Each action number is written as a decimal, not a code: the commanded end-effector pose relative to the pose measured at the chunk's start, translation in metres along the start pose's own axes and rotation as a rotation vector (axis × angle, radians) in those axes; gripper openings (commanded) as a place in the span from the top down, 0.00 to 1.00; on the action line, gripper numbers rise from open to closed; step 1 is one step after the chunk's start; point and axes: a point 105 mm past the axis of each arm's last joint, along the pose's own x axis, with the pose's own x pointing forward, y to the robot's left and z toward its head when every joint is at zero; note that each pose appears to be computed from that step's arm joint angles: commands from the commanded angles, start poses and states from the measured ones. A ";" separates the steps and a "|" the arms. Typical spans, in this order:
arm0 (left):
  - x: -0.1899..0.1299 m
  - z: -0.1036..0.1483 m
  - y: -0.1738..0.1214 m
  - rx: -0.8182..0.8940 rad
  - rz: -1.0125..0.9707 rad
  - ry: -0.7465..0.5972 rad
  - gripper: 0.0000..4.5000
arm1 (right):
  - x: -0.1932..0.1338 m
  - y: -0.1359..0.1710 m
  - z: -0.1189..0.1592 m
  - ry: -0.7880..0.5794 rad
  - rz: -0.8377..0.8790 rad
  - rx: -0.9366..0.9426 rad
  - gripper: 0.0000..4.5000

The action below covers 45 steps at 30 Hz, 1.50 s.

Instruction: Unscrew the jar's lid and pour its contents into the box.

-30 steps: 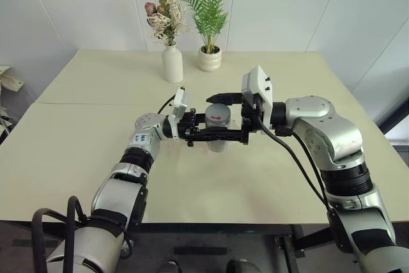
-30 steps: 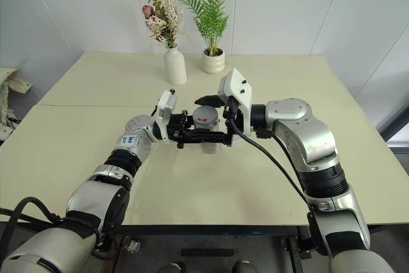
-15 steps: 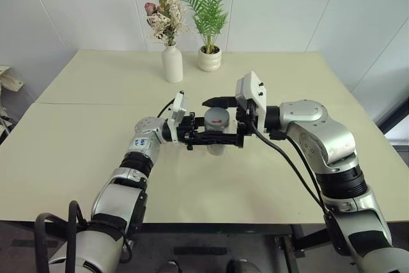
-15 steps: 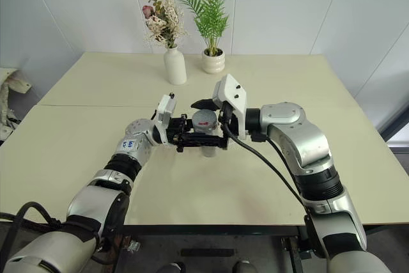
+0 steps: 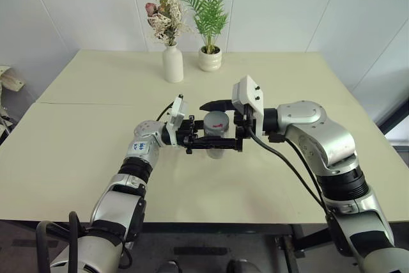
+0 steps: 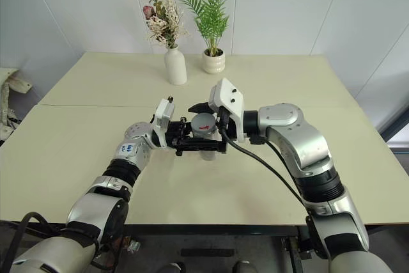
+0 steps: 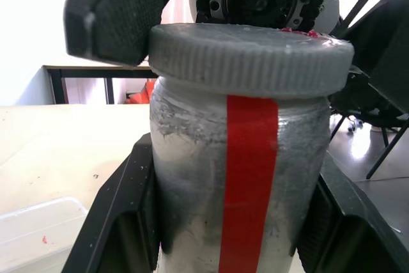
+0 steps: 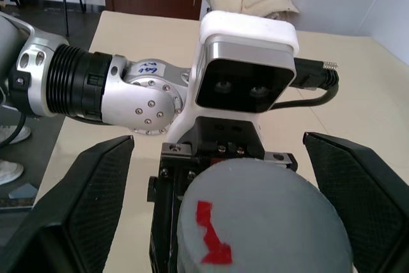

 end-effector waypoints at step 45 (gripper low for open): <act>0.006 0.016 0.009 0.042 -0.089 0.060 0.52 | -0.005 -0.021 0.028 -0.017 -0.187 -0.032 0.01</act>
